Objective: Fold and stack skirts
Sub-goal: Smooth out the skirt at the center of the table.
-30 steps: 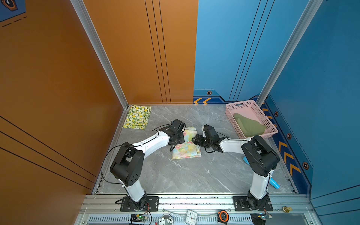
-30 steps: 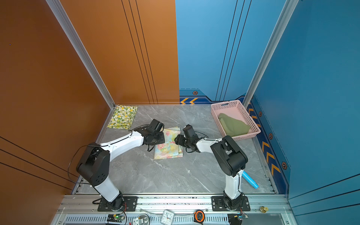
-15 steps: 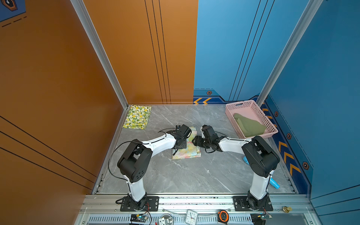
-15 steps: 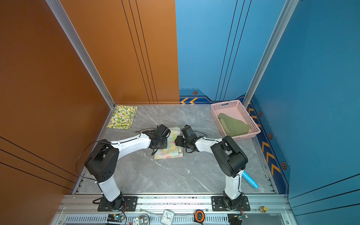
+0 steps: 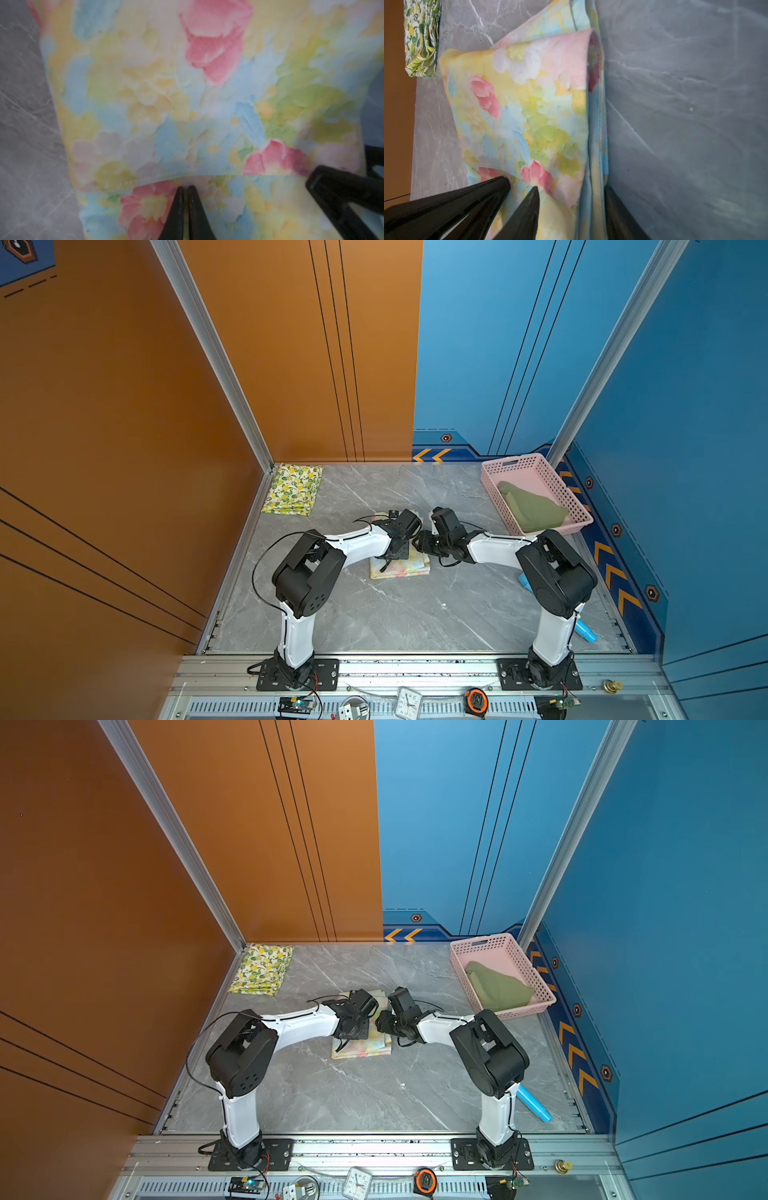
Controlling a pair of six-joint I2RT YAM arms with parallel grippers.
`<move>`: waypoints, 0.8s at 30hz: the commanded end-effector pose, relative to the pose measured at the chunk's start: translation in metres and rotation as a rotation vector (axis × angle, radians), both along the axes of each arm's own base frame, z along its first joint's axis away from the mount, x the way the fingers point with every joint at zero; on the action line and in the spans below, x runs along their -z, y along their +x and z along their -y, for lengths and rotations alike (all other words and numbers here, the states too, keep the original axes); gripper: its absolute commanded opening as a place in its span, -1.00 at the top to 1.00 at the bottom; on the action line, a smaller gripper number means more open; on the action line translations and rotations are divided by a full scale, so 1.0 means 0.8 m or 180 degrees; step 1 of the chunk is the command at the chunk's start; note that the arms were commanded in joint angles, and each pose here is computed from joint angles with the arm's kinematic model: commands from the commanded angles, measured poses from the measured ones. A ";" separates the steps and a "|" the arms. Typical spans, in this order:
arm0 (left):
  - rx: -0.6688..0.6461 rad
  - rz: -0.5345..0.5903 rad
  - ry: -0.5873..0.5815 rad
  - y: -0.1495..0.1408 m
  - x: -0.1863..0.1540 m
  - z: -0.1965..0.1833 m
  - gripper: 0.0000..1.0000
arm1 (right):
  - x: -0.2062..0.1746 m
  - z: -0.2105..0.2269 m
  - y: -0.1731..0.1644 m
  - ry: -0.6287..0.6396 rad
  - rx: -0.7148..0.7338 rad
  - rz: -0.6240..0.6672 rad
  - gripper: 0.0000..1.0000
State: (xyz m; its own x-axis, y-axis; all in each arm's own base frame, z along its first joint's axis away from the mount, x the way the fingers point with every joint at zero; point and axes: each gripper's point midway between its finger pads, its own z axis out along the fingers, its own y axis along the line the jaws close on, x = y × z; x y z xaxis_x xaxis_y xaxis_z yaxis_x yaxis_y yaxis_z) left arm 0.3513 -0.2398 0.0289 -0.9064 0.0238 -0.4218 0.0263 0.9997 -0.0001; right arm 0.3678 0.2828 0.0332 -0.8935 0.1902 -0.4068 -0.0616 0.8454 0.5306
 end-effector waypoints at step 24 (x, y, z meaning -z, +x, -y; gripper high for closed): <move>-0.0118 0.0049 -0.1458 0.083 -0.055 0.015 0.41 | 0.060 0.038 -0.040 -0.0485 -0.0234 -0.0586 1.00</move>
